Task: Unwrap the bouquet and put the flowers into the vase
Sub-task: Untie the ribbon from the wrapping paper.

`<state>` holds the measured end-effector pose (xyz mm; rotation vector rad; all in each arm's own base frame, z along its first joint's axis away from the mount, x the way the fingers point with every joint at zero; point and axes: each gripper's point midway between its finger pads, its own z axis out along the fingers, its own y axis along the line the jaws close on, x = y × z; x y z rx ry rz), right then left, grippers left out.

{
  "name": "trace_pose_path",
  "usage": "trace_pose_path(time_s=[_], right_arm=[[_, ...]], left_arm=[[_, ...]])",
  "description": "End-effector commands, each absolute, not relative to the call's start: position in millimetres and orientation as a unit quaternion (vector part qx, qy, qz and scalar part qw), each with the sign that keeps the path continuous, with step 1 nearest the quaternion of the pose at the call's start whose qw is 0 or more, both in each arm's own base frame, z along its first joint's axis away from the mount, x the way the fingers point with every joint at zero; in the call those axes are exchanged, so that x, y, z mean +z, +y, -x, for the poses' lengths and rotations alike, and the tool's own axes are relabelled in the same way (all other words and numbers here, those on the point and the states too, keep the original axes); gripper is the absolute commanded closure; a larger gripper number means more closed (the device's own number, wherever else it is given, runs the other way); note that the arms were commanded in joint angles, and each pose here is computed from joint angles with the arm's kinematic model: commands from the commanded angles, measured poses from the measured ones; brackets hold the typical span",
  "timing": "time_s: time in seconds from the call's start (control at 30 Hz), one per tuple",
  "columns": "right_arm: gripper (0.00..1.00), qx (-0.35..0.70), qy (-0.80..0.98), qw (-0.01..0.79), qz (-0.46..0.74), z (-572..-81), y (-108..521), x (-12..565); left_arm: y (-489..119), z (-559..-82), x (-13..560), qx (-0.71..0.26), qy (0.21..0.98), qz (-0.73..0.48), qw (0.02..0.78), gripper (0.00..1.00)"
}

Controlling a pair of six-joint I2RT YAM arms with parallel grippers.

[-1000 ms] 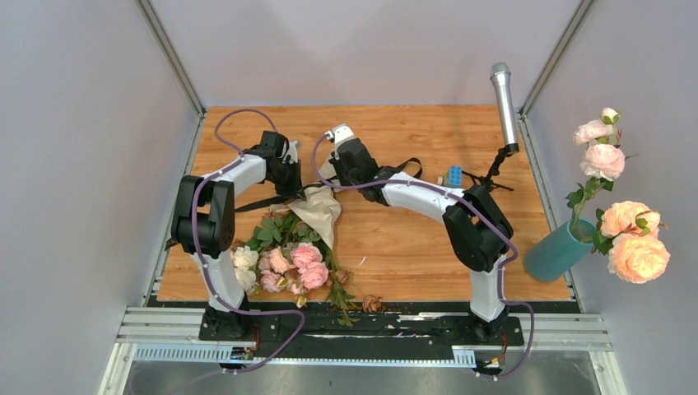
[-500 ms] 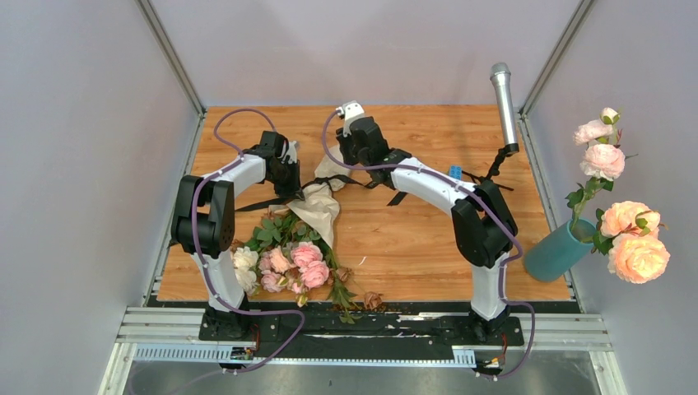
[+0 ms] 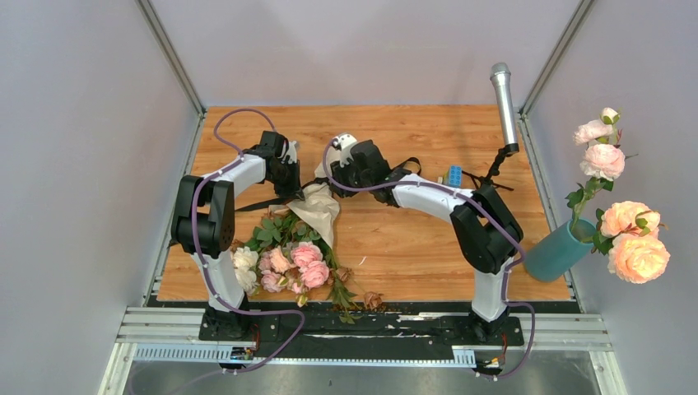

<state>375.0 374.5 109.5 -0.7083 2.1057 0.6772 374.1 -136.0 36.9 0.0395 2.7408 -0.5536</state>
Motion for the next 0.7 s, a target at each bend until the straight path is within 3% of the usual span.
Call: trace_pose_path(time_s=[0.0,0.67], right_arm=[[0.72,0.314,0.806,0.426,0.267,-377,396,144],[0.72,0.253,0.847,0.411,0.221,-424,402,98]], left_arm=[[-121,-371,34,-0.167,0.971,-0.013,0.17,1.0],[-124,-371,34,-0.174,0.97,-0.013,0.168,1.0]])
